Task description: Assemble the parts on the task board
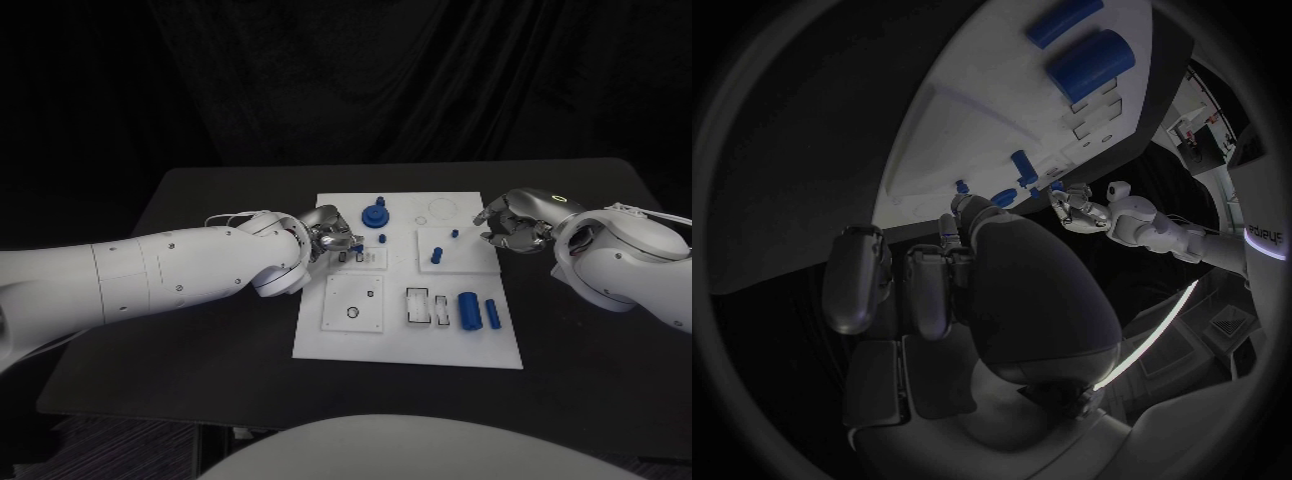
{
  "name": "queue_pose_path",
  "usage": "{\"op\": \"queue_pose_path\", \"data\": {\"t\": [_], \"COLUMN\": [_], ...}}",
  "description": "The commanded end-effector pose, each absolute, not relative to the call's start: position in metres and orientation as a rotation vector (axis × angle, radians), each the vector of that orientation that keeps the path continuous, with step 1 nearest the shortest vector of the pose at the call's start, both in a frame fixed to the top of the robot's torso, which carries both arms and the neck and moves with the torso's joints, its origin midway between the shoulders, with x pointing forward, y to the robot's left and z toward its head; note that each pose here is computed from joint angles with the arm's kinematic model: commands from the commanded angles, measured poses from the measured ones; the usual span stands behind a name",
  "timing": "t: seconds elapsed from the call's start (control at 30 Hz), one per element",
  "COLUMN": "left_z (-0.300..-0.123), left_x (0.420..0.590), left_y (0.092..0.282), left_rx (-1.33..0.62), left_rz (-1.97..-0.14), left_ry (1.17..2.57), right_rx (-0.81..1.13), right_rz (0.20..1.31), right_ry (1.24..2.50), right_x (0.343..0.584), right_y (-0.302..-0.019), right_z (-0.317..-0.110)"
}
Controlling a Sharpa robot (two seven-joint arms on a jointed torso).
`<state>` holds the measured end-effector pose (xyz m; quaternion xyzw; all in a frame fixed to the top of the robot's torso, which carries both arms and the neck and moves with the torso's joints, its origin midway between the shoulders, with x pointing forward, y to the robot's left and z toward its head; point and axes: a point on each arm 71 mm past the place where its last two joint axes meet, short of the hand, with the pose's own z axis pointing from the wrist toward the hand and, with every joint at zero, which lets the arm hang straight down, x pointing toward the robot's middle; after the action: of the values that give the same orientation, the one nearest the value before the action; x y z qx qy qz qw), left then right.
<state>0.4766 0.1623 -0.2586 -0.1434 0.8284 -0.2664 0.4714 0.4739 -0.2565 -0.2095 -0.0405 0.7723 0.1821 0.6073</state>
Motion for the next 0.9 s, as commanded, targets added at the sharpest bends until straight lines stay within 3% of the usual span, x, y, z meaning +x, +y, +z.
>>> {"op": "queue_pose_path", "data": {"t": [0.03, 0.9], "left_z": [-0.260, -0.272], "left_x": [0.475, 0.472], "left_y": [0.160, 0.163], "left_rx": [-0.331, -0.319], "left_rz": [-0.672, -0.682], "left_ry": [2.041, 2.073], "right_rx": [-0.083, -0.066], "right_rz": [0.410, 0.415], "right_ry": [1.787, 1.793], "right_x": [0.474, 0.474], "right_y": [-0.257, -0.259], "right_z": [-0.210, -0.211]}}
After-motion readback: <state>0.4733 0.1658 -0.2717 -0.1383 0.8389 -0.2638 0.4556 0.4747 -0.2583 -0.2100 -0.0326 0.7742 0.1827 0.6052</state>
